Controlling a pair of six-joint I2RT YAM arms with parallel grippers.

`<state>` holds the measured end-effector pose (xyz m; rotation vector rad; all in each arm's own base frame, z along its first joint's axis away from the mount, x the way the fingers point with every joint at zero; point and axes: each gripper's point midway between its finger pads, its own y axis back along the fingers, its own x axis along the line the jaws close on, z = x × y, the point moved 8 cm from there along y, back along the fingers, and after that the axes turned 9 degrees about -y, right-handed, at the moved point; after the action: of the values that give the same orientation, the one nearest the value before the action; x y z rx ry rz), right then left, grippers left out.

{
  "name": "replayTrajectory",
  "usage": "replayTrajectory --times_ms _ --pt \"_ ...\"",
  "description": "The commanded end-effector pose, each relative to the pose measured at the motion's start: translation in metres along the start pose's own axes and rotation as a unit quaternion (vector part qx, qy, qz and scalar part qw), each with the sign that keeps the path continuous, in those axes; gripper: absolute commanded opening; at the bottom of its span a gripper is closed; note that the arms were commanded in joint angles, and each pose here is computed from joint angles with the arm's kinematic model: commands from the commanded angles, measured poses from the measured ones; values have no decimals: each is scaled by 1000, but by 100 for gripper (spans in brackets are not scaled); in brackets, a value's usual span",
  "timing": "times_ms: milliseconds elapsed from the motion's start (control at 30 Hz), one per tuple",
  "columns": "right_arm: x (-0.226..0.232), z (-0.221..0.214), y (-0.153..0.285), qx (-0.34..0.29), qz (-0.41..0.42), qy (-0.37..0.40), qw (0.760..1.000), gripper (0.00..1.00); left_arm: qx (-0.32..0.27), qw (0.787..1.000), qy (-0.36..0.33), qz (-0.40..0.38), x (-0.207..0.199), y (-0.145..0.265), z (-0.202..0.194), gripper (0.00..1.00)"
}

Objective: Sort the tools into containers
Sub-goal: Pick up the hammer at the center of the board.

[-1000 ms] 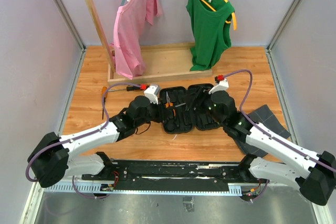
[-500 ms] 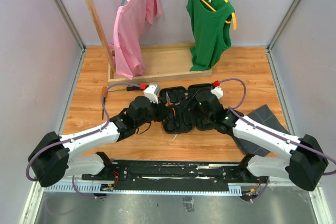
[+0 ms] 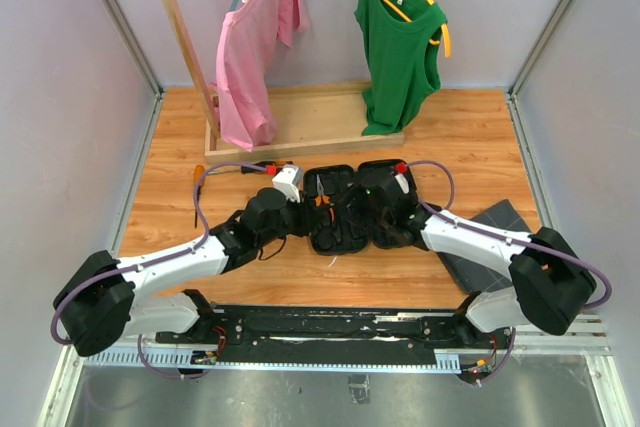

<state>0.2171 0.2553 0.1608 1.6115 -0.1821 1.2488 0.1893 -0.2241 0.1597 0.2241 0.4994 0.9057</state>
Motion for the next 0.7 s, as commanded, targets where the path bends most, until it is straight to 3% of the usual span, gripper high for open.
replayTrajectory --times_ms 0,167,467,667 --pt "9 8 1 -3 33 -41 999 61 -49 999 4 -23 -9 1 14 1" --pt "5 10 -1 -5 28 -47 998 60 -41 999 6 -23 -8 0 7 1" --pt "-12 -4 -35 56 -11 -89 994 57 -29 999 9 -29 -7 3 -2 0" --pt "-17 -5 -45 76 -11 -97 992 43 -23 999 13 -26 -2 11 -14 1"
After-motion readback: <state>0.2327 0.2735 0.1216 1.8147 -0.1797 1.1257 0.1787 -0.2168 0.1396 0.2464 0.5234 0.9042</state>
